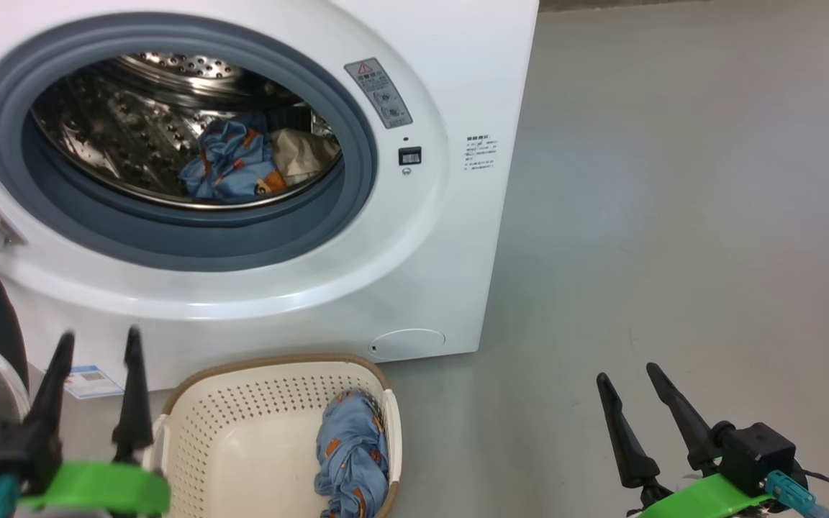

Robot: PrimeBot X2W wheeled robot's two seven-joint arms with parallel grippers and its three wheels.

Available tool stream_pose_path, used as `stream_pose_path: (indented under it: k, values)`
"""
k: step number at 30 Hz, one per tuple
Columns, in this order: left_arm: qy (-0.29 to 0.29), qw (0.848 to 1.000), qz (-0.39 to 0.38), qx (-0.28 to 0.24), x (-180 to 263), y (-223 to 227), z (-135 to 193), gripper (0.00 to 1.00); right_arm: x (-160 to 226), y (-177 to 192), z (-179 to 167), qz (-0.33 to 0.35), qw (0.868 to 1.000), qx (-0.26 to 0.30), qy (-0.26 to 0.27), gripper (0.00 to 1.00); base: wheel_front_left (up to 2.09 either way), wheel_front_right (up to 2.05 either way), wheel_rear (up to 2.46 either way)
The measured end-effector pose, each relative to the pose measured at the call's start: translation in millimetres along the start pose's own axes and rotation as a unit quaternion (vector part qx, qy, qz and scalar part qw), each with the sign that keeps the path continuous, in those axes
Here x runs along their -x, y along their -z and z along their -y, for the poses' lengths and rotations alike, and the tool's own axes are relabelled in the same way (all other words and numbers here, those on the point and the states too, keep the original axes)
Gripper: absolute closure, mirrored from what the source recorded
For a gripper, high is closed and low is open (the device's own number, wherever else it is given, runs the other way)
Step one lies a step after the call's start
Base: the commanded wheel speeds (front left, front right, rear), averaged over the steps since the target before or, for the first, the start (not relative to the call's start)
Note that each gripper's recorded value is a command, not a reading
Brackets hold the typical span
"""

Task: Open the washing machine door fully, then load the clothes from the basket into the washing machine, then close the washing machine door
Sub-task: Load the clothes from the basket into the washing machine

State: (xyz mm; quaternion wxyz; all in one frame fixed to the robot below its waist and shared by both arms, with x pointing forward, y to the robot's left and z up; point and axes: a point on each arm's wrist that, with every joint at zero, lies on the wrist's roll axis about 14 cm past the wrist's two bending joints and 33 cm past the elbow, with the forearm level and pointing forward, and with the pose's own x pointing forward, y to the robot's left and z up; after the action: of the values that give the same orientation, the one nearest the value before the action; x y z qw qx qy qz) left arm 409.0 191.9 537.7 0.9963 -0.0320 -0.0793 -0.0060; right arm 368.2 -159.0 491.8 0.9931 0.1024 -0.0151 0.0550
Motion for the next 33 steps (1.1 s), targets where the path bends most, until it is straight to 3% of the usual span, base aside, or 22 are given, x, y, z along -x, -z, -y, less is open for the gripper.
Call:
stream_pose_path:
  k: [17,33]
  values:
    - [-0.075,0.996,-0.055,0.000,65,28,-29,0.00,4,-15,-5,0.021,1.000,0.014,-0.011,0.00,0.00,0.00,0.00]
    - [-0.081,0.995,-0.056,-0.002,74,28,-31,0.00,1,-15,-6,0.022,1.000,0.016,-0.016,0.00,0.00,0.00,0.00]
